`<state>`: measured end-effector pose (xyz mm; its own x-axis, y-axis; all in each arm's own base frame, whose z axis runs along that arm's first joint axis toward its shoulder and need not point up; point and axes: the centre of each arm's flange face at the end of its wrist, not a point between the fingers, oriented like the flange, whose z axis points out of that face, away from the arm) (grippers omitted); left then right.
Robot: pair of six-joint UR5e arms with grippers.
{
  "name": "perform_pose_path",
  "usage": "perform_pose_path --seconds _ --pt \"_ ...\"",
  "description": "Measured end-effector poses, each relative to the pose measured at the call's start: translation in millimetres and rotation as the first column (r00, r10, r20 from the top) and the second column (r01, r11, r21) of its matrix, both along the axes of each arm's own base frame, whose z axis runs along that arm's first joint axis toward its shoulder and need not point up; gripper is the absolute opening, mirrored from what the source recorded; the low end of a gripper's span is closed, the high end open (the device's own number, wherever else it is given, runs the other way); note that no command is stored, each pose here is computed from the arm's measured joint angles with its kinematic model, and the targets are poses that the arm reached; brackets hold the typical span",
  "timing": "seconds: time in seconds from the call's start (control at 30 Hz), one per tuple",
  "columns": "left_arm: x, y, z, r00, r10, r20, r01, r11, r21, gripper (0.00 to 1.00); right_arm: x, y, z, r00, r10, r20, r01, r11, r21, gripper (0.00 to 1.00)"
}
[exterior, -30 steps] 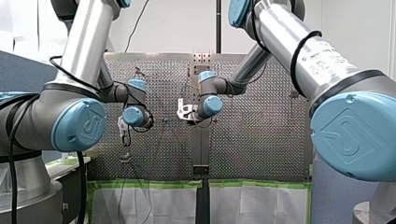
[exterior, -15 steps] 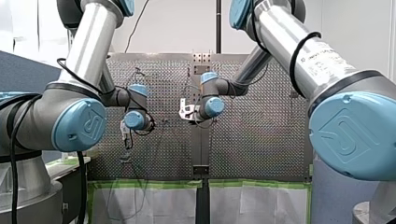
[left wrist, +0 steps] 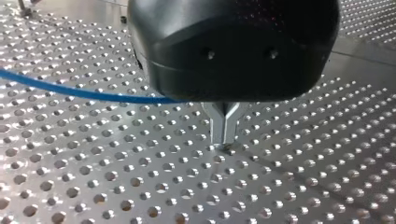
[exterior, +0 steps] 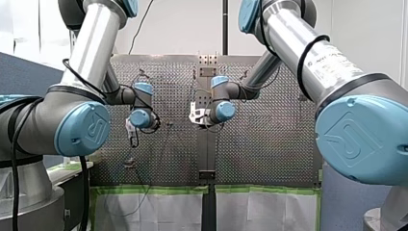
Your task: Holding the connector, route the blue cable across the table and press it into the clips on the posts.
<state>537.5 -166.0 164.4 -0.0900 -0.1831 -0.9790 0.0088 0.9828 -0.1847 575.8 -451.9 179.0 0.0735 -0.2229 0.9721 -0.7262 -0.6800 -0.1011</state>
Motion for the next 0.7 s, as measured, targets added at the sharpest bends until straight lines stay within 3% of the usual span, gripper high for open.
perform_pose_path --seconds 0.43,0.47,0.5,0.57,0.6,0.63,0.7 --pt "12.8 9.0 11 0.9998 0.018 0.000 -0.018 0.9997 0.018 0.00 -2.4 -9.1 4 0.9999 -0.005 0.009 0.005 1.0000 -0.007 0.00" --pt "12.3 9.5 10 0.9998 0.021 -0.005 -0.021 0.9995 0.023 0.08 -2.8 -9.3 4 0.9999 -0.006 0.008 0.006 1.0000 -0.006 0.00" --pt "11.4 10.3 9 0.9996 0.027 -0.013 -0.026 0.9991 0.032 0.08 -3.4 -9.9 4 0.9999 -0.009 0.008 0.009 0.9999 -0.005 0.00" --pt "9.8 11.3 8 0.9989 0.038 -0.026 -0.036 0.9982 0.047 0.37 -4.9 -11.2 4 0.9999 -0.015 0.007 0.015 0.9999 -0.004 0.00" --pt "8.5 12.0 7 0.9983 0.046 -0.035 -0.044 0.9973 0.058 0.37 -6.0 -12.0 3 0.9998 -0.021 0.005 0.021 0.9998 -0.003 0.00" --pt "7.5 12.4 7 0.9977 0.053 -0.042 -0.050 0.9965 0.067 0.55 -6.8 -12.7 3 0.9997 -0.026 0.003 0.026 0.9997 -0.002 0.00" --pt "4.7 13.0 5 0.9959 0.067 -0.061 -0.061 0.9943 0.087 0.77 -8.9 -13.9 2 0.9993 -0.038 -0.002 0.038 0.9993 0.001 0.00"
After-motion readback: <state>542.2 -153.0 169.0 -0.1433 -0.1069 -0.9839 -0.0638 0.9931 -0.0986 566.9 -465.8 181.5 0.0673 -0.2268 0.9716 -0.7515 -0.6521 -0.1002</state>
